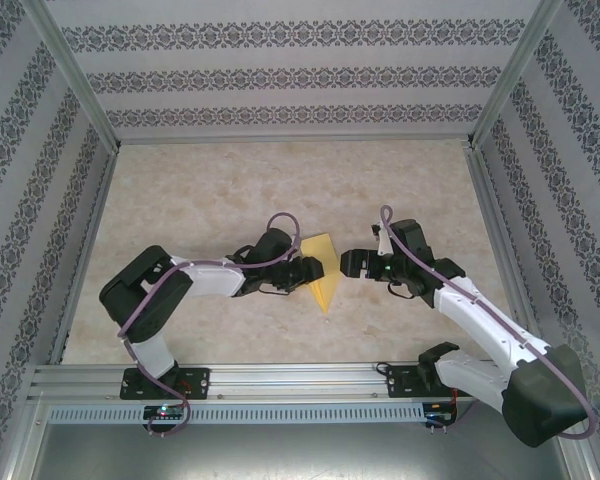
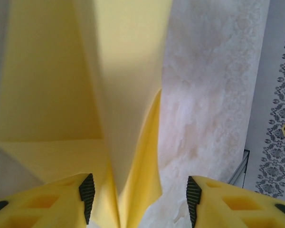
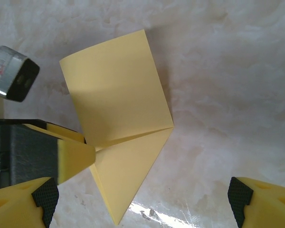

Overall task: Fold a paper plane with a square sheet of paper (fold left side to right side)
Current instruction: Fold the wing for the fifth time at the center of the table.

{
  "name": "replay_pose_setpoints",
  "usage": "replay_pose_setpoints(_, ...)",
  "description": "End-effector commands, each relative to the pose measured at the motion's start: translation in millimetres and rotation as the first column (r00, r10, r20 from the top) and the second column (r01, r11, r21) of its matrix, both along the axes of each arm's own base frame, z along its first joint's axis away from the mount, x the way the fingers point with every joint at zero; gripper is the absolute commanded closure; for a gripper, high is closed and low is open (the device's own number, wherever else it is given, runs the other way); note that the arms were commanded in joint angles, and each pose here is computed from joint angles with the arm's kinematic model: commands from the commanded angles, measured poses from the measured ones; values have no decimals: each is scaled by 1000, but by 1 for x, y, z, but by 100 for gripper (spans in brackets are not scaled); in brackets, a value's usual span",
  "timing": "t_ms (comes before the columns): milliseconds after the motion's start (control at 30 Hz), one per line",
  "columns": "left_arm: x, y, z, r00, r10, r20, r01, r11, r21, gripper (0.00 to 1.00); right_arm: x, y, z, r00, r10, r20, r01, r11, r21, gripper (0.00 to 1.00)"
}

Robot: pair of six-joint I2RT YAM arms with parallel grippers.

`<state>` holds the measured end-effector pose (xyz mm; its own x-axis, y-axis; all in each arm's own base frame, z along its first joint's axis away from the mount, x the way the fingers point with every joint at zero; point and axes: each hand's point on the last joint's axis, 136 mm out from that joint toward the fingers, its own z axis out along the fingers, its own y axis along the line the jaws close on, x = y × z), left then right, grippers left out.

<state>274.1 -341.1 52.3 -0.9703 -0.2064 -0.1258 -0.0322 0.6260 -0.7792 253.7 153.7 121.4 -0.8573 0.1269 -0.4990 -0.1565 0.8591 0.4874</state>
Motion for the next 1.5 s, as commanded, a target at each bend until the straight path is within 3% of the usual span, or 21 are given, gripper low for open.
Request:
replay_pose_setpoints(0,3,-15,1,1000,1,-13,-2,999,-41,46,-2,-3,5,1000,-10,7,10,1000,26,6)
replay_pose_setpoints(200,6,-19,-8,1000,0,-9,0,999,-42,57,-5,-7,4,1000,-11,5,11,999,33,6)
replay_pose_setpoints(533,7,-6,18,982,-81,169,83,997,-5,86,0,19,0,992,123,-18,-117,973,198,2)
replay_pose_setpoints(700,-1,17,35,957,-125,260,130,992,-1,93,14,35,2,982,190,17,-187,939,290,2)
replay_pose_setpoints(800,-7,31,46,940,-154,305,167,986,-17,97,24,49,9,966,252,58,-255,890,379,2)
replay_pose_setpoints(967,-20,48,67,901,-221,373,262,963,-61,100,37,72,36,919,346,191,-393,754,526,11)
replay_pose_setpoints(1300,-37,61,90,855,-293,428,347,936,-54,100,42,105,43,861,444,248,-501,656,564,24)
replay_pose_setpoints(1467,-40,60,89,854,-302,424,361,931,-63,100,44,111,49,854,440,279,-512,610,604,39)
